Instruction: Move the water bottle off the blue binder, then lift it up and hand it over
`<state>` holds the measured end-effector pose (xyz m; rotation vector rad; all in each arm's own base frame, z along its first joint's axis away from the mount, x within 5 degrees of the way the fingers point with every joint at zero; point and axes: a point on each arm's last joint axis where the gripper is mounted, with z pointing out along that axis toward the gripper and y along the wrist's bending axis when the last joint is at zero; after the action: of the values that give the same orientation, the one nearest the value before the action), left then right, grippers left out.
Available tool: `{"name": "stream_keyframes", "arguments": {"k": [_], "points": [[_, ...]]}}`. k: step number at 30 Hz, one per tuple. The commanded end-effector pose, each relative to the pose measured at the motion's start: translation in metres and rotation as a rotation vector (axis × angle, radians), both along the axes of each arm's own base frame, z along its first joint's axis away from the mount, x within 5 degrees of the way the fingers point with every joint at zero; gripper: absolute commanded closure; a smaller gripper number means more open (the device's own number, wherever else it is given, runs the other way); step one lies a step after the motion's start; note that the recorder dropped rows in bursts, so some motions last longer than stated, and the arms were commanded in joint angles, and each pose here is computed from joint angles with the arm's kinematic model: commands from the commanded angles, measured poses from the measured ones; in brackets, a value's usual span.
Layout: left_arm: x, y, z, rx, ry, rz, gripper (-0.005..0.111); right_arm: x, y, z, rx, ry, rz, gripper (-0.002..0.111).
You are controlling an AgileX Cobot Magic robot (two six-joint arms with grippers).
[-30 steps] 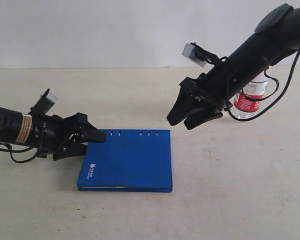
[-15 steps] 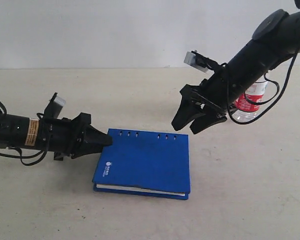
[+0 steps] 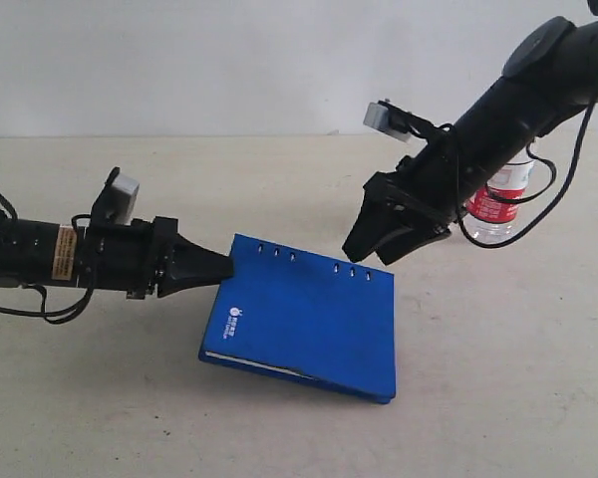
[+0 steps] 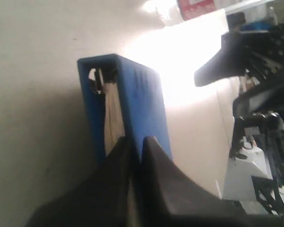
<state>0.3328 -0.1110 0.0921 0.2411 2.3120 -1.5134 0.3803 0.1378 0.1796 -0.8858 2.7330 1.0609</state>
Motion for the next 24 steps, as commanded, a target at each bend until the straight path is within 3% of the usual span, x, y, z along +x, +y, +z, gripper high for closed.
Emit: {"name": "stream_keyframes", "arguments": {"k": [1,4,9,14,19,24], "points": [[-0.007,-0.004,0.008,-0.065,-0.097,-0.13,0.102,0.006,0.007,0.033,0.072,-0.16,0.104,0.05],[-0.01,-0.004,0.006,-0.04,-0.153,-0.186,0.102,0.009,0.015,0.042,0.071,-0.224,0.157,0.049],[-0.013,-0.004,0.005,-0.017,-0.208,-0.242,0.102,-0.003,0.035,0.033,-0.048,-0.321,0.384,0.029],[-0.015,-0.004,0.004,-0.001,-0.251,-0.285,0.102,-0.007,0.058,0.027,-0.068,-0.428,0.5,0.029],[-0.02,-0.003,0.002,0.02,-0.263,-0.347,0.102,0.002,0.062,0.02,-0.096,-0.503,0.463,0.029],[-0.02,-0.003,0.01,0.029,-0.346,-0.37,0.102,0.002,0.066,-0.007,-0.068,-0.374,0.434,0.029]]}}
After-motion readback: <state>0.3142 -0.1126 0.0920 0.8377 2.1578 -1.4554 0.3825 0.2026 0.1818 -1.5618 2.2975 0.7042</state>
